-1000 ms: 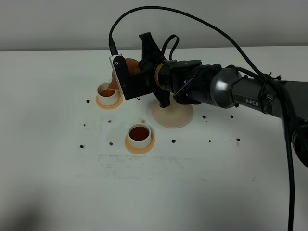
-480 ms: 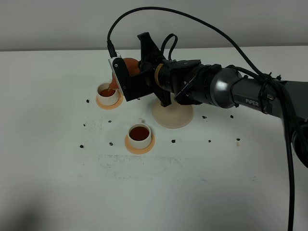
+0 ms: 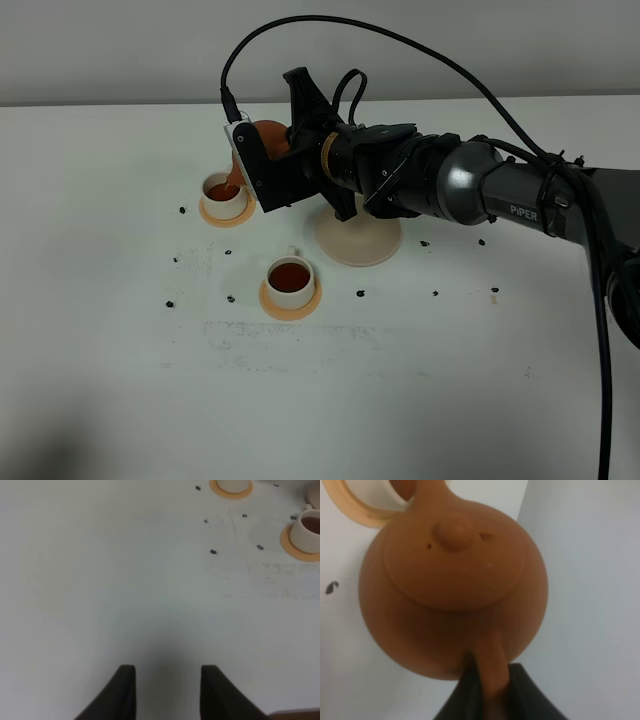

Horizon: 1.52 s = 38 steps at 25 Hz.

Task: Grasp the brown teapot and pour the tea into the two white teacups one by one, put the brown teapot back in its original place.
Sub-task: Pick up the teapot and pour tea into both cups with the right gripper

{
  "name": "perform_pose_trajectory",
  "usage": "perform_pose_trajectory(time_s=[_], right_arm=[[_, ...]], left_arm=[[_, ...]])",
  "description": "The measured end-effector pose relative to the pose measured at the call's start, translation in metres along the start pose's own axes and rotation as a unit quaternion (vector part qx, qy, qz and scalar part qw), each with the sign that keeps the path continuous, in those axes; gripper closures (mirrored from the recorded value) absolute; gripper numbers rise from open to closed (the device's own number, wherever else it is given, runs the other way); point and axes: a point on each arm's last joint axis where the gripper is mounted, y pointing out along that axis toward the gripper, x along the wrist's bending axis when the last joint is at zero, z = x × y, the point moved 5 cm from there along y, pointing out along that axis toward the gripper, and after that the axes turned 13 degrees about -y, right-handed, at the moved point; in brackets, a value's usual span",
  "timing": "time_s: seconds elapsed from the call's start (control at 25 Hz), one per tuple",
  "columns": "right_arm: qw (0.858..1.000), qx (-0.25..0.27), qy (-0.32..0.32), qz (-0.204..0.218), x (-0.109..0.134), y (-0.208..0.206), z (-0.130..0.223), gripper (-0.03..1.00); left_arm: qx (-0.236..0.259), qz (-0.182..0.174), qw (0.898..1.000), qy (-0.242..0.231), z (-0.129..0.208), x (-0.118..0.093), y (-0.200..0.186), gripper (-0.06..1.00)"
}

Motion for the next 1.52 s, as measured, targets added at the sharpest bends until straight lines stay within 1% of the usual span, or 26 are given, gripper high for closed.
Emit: perform_pose_trajectory(time_s=[0.84,1.2,1.52], right_arm=[[1.000,0.002,-0.014,0.002,-0.0005,0.0000,0.0005,0.88],[1.000,0.003,-0.029,0.004,-0.0011,0.0000,0.0008,0.88],[0.999,0.014,-0.053,0.004,-0.0014,0.0000,0.0040,0.88]], left_arm=[[0.000,0.000,1.000,-0.001,0.0000,0.0000,0.0000,0.65],[0.000,0.000,1.000,0.000,0.0000,0.0000,0.0000,0.65],[0.000,0.000,1.000,0.000,0.0000,0.0000,0.0000,0.65]])
